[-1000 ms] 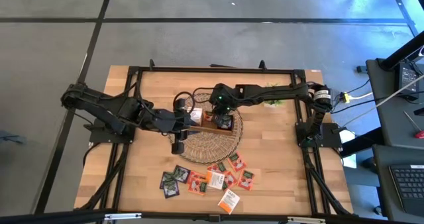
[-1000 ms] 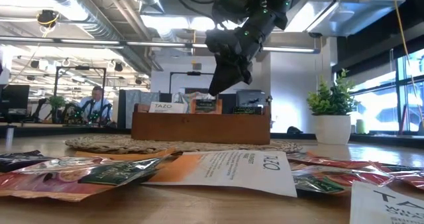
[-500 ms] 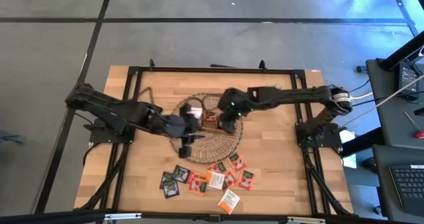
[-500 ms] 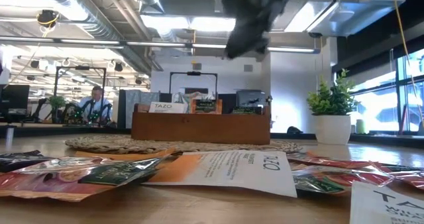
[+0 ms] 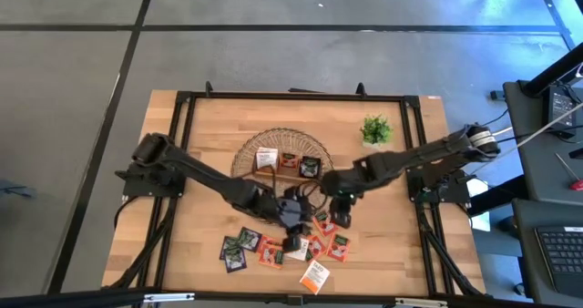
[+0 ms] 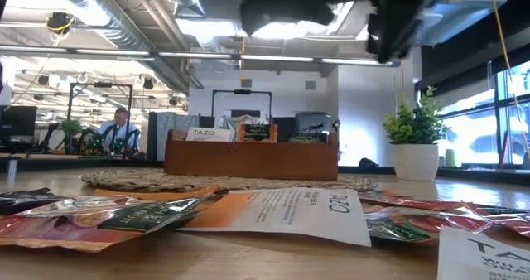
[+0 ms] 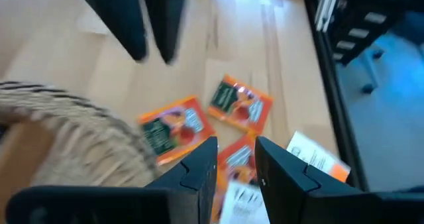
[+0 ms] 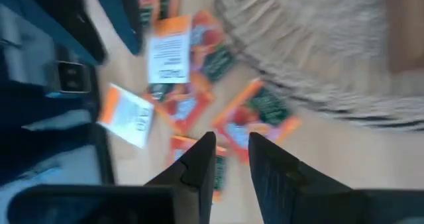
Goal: Pick & Place Tea
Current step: Put the orange tea bag into the middle section of the wooden organizer
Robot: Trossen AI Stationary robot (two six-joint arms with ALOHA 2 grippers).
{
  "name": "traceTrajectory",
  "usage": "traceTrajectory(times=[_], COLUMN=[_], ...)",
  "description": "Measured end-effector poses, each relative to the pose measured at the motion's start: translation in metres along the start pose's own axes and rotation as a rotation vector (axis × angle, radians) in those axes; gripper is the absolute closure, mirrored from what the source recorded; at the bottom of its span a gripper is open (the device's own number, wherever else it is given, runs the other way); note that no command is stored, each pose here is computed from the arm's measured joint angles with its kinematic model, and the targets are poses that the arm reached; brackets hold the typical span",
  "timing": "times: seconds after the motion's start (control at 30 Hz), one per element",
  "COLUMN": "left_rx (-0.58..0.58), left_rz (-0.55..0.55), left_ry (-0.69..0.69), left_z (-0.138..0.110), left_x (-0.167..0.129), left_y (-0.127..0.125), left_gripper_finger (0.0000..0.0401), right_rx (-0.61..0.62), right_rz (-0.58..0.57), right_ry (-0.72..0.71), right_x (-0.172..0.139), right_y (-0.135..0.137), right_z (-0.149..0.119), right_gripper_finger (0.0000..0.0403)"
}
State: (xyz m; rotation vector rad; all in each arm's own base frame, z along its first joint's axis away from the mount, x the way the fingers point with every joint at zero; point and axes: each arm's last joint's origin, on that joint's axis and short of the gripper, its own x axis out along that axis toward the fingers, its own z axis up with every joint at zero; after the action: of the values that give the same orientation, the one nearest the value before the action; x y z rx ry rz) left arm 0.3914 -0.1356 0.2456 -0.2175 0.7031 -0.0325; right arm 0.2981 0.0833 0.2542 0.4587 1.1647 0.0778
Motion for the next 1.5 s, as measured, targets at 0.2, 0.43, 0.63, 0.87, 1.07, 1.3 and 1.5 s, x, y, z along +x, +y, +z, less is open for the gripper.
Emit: traceTrajectory(times=[0.2,0.43,0.63,0.87,1.07,1.3,1.5], left_rx=[-0.073,-0.150,-0.180,-0.197,-0.223,-0.211,-0.159], left_rz=[0.029,0.069,0.091,0.118,0.083,0.085,0.076], left_ry=[-0.054,-0.038,-0.019,0.016,0.047,0.050,0.075], left_z=[-0.017,-0.039,-0.050,-0.058,-0.065,-0.066,-0.067], left_x=[0.034,0.074,0.092,0.108,0.120,0.121,0.121], left_y=[-0.012,-0.006,0.002,0.018,0.025,0.026,0.026], left_gripper_finger=[0.0300,0.0301,0.0299,0.0302,0.0301,0.0299,0.0301], right_rx=[0.158,0.359,0.427,0.481,0.480,0.481,0.474], right_rz=[0.101,0.164,0.189,0.124,0.117,0.061,0.100], right_ry=[-0.121,-0.193,-0.205,-0.270,-0.310,-0.229,-0.085], right_x=[0.016,0.041,0.056,0.061,0.060,0.068,0.082], right_y=[-0.019,-0.040,-0.048,-0.059,-0.061,-0.069,-0.083], right_z=[-0.041,-0.071,-0.088,-0.094,-0.091,-0.095,-0.093], right_gripper_finger=[0.0309,0.0309,0.0308,0.0262,0.0202,0.0176,0.0176])
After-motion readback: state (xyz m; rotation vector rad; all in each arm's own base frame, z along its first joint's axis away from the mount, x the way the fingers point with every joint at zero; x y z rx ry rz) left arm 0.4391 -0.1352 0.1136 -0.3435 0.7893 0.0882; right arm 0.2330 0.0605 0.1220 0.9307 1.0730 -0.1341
